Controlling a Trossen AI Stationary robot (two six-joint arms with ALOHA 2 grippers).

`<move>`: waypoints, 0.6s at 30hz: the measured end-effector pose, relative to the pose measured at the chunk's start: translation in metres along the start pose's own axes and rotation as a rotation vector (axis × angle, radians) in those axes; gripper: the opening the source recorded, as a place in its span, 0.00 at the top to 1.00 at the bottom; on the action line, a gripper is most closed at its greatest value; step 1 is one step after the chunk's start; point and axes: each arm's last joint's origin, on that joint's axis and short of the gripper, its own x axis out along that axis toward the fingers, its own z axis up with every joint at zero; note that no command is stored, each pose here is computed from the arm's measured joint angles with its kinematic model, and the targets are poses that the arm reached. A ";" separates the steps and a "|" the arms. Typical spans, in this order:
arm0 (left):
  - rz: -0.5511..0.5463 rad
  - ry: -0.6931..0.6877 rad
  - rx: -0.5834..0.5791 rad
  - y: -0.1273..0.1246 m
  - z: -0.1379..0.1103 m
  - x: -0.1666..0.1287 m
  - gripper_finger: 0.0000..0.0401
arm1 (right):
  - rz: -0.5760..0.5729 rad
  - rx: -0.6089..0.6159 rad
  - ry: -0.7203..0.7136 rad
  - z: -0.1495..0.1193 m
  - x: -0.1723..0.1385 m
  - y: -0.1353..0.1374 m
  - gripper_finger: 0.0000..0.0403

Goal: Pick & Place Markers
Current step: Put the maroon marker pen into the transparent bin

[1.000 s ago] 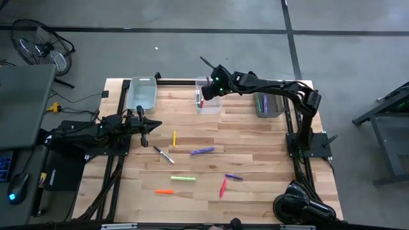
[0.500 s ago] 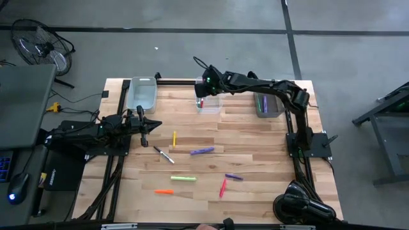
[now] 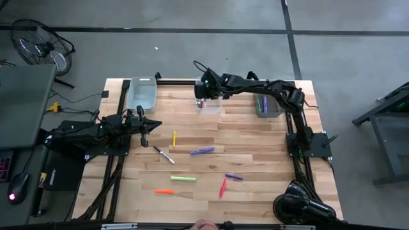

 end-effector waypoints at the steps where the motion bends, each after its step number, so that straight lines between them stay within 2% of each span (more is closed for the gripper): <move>1: 0.000 0.000 0.000 0.000 0.000 0.000 1.00 | 0.003 0.006 0.009 0.000 0.001 0.000 0.91; 18: 0.000 0.000 0.000 0.000 0.000 0.000 1.00 | -0.083 0.054 0.066 -0.001 0.010 -0.014 0.90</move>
